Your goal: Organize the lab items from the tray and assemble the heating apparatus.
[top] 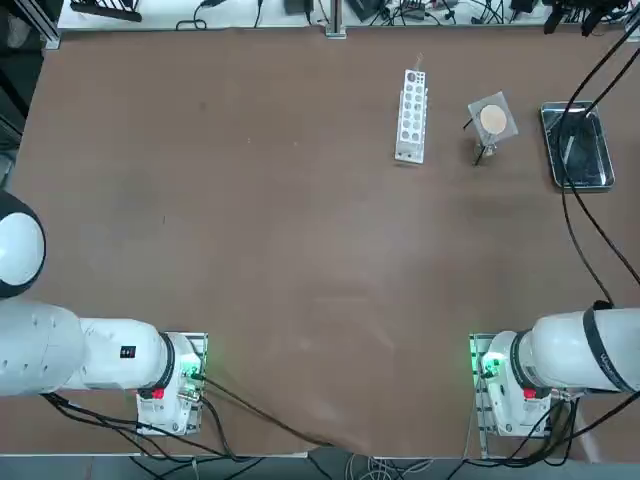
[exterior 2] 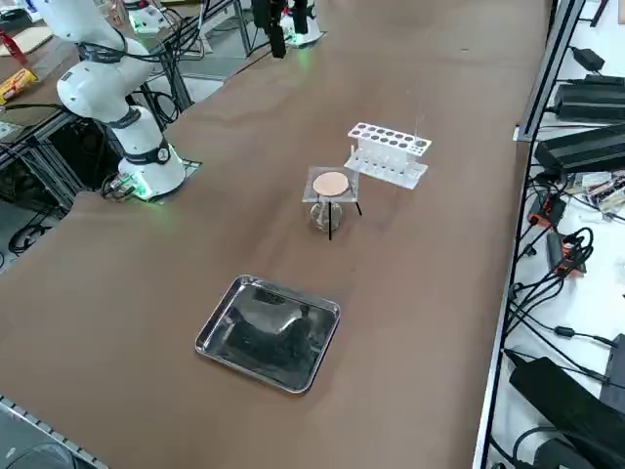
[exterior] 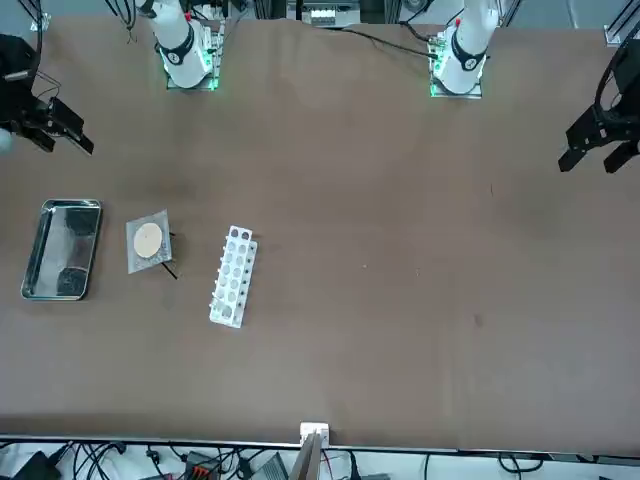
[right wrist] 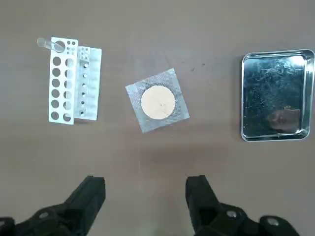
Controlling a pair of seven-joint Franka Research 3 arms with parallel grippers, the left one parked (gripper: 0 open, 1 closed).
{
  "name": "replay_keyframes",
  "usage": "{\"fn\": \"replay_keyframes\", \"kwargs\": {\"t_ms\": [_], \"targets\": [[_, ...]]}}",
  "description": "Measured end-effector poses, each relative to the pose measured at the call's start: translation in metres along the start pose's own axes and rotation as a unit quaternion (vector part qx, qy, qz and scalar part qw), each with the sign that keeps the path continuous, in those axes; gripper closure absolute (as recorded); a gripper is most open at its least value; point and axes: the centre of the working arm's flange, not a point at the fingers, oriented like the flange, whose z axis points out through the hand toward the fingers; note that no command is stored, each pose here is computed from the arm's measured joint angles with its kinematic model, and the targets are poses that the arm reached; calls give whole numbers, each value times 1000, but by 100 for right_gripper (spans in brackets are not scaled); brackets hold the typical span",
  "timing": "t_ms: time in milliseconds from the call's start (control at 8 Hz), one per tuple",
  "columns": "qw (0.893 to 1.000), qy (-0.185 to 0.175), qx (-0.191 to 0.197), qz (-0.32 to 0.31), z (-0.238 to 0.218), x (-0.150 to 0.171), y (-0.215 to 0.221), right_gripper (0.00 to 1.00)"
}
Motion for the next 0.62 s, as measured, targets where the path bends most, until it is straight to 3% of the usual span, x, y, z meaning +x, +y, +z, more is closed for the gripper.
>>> {"fn": "replay_keyframes", "kwargs": {"t_ms": [625], "targets": [[1000,-14,-13,-20,2,-3,18,1]]}}
